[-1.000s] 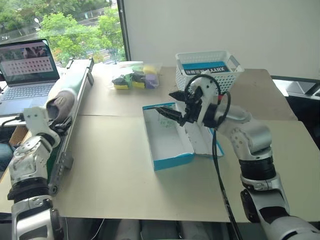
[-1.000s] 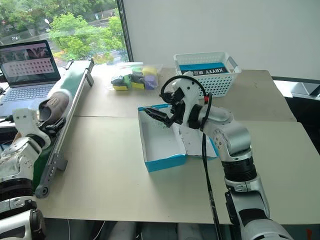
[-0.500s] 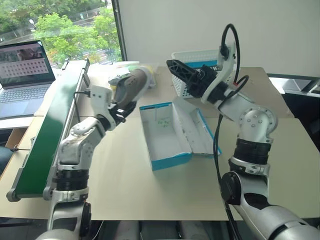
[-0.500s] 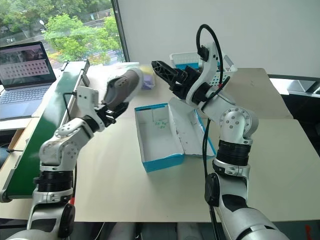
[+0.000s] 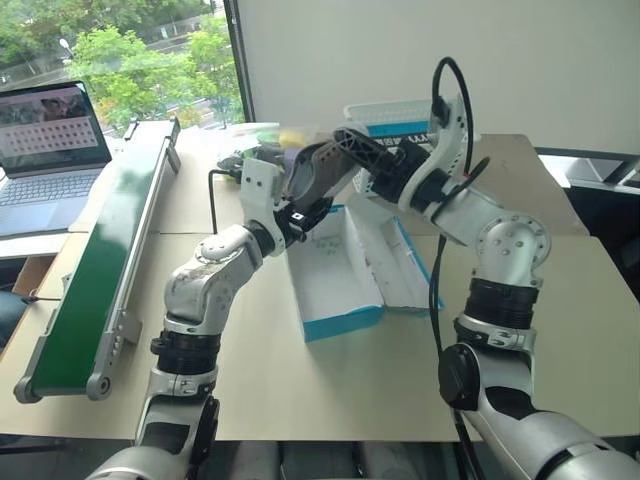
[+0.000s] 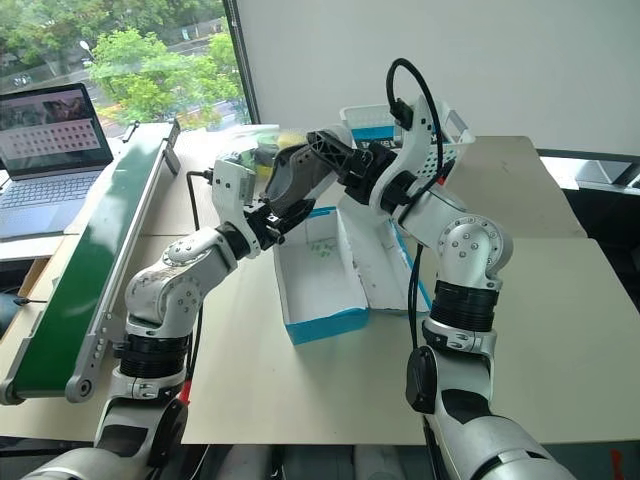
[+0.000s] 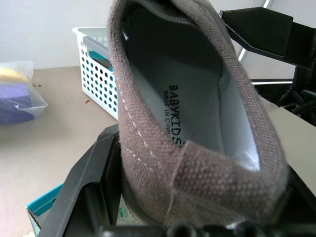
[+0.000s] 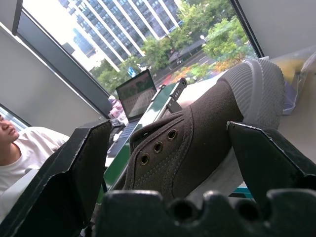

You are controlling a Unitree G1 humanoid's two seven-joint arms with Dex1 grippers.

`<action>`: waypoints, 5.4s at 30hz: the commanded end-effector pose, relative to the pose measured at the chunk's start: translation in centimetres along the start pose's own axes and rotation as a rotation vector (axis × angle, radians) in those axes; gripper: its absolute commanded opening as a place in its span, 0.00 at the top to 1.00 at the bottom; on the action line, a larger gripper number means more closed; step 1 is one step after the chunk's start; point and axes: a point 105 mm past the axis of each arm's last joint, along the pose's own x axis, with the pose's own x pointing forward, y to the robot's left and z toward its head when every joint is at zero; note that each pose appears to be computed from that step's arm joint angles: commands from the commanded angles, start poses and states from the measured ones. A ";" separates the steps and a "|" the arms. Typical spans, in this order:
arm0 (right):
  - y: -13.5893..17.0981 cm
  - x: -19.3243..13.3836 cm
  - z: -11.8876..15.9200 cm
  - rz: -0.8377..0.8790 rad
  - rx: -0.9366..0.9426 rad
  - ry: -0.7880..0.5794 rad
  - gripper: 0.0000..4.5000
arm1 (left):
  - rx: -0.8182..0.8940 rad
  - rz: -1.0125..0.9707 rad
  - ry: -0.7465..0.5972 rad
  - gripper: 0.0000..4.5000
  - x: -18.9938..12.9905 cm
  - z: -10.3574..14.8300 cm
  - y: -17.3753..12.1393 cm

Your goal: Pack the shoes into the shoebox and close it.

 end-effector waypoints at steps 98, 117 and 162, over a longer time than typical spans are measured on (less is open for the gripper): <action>-7.6 -1.1 -9.3 -0.131 -0.545 0.742 0.91 | 0.199 0.282 0.060 0.00 -8.9 3.6 5.4; -6.5 0.8 -10.0 -0.025 -0.591 0.754 0.04 | 0.227 0.281 0.071 0.00 -9.2 3.9 4.8; 9.6 -0.1 -9.1 0.685 -0.451 0.353 0.01 | 0.163 1.156 0.079 0.00 -25.7 -0.2 18.5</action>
